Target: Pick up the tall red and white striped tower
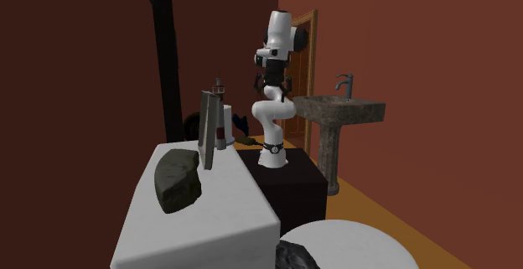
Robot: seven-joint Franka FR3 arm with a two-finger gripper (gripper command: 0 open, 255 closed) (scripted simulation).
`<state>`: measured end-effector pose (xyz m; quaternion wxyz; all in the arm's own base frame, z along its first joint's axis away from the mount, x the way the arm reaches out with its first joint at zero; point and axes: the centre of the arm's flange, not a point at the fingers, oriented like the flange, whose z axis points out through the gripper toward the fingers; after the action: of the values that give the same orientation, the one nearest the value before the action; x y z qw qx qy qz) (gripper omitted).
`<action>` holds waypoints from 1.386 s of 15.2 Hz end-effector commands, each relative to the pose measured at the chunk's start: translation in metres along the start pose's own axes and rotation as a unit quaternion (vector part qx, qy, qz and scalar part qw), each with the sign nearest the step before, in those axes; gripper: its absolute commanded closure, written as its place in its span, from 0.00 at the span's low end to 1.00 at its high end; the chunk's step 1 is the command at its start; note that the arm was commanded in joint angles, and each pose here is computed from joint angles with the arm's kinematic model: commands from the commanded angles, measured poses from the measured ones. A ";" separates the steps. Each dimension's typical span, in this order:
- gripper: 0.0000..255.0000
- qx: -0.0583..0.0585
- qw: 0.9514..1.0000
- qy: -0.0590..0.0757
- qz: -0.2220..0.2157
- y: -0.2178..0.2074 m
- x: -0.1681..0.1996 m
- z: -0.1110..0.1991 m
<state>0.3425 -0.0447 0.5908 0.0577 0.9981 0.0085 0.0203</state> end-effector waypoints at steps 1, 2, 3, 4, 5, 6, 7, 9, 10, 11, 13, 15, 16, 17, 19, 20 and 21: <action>0.00 -0.010 1.000 0.009 0.006 0.017 0.015 -0.004; 0.00 -0.015 1.000 0.013 0.009 0.025 0.022 -0.006; 0.00 -0.020 1.000 0.018 0.012 0.033 0.030 -0.008; 0.00 -0.024 0.999 0.022 0.015 0.042 0.037 -0.010; 0.00 -0.029 0.999 0.027 0.018 0.050 0.044 -0.013; 0.00 -0.034 0.999 0.031 0.021 0.058 0.052 -0.016; 0.00 -0.038 0.998 0.035 0.025 0.066 0.059 -0.019; 0.00 -0.048 0.997 0.044 0.031 0.082 0.073 -0.025; 0.00 -0.053 0.997 0.048 0.034 0.091 0.080 -0.028; 0.00 -0.057 0.996 0.053 0.037 0.099 0.087 -0.031; 0.00 -0.067 0.995 0.061 0.043 0.115 0.100 -0.039; 0.00 -0.076 0.993 0.070 0.049 0.132 0.113 -0.046; 0.00 -0.081 0.993 0.075 0.052 0.140 0.120 -0.050; 0.00 -0.086 0.992 0.079 0.055 0.148 0.126 -0.055; 0.00 -0.095 0.990 0.088 0.061 0.165 0.138 -0.063; 0.00 -0.097 0.989 0.089 0.063 0.168 0.141 -0.065; 0.00 -0.097 0.989 0.089 0.063 0.168 0.140 -0.060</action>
<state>0.4811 -0.1980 0.6758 0.1500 0.9810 -0.0500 0.1120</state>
